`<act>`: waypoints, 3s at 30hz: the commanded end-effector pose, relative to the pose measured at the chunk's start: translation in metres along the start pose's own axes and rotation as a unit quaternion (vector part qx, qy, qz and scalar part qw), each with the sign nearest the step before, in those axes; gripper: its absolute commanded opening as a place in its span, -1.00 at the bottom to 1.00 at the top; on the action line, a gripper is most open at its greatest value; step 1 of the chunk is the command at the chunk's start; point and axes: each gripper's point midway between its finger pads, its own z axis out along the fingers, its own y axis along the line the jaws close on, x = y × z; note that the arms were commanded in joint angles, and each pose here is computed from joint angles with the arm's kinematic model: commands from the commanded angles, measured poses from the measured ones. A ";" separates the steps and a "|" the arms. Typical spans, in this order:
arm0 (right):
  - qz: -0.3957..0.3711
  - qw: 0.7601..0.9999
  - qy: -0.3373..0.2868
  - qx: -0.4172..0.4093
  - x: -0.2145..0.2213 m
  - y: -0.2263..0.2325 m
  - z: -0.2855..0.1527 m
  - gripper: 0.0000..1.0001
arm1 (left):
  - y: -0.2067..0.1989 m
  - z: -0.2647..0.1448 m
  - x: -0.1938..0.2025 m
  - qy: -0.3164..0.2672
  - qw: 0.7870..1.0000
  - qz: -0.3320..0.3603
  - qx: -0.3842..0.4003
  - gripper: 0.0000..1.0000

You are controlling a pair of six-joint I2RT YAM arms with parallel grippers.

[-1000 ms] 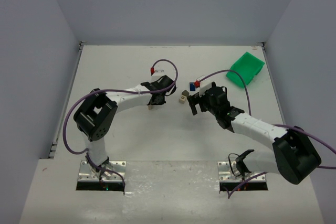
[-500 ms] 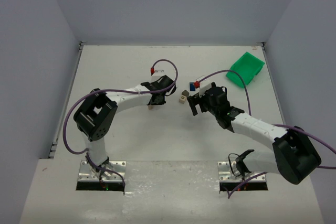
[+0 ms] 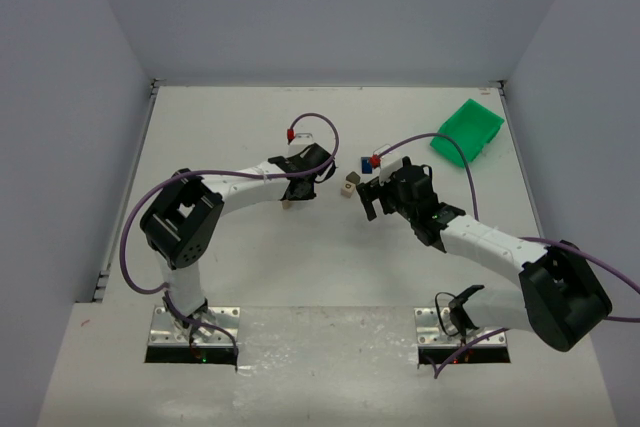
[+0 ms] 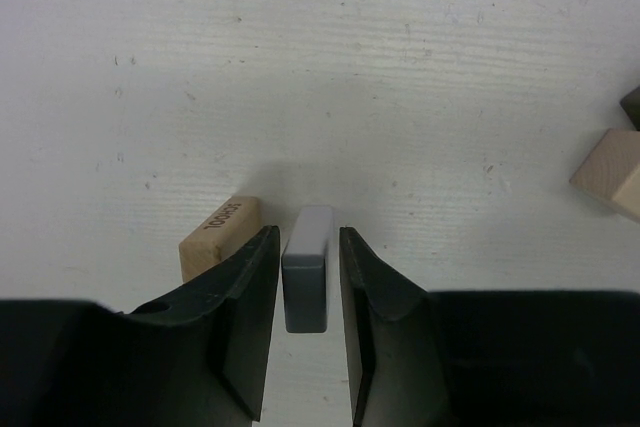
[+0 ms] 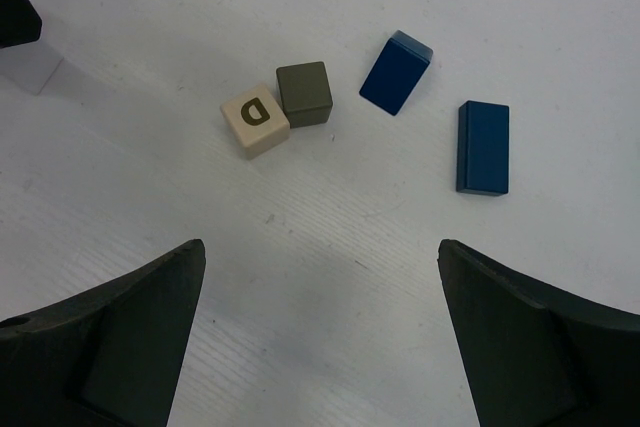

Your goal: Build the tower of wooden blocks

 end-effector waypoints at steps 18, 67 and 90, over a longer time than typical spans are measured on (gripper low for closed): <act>-0.001 0.999 -0.038 0.001 -0.032 -0.003 -0.002 0.97 | -0.003 -0.043 -0.061 -0.079 0.996 -0.023 0.028 -0.13; 0.097 0.978 0.186 0.000 0.039 -0.118 0.109 0.86 | 0.178 -0.077 -0.125 -0.247 0.910 -0.333 0.021 1.00; -0.054 0.992 0.093 -0.060 -0.045 -0.095 0.086 -0.63 | 0.171 -0.085 -0.124 -0.254 0.910 -0.323 0.053 1.00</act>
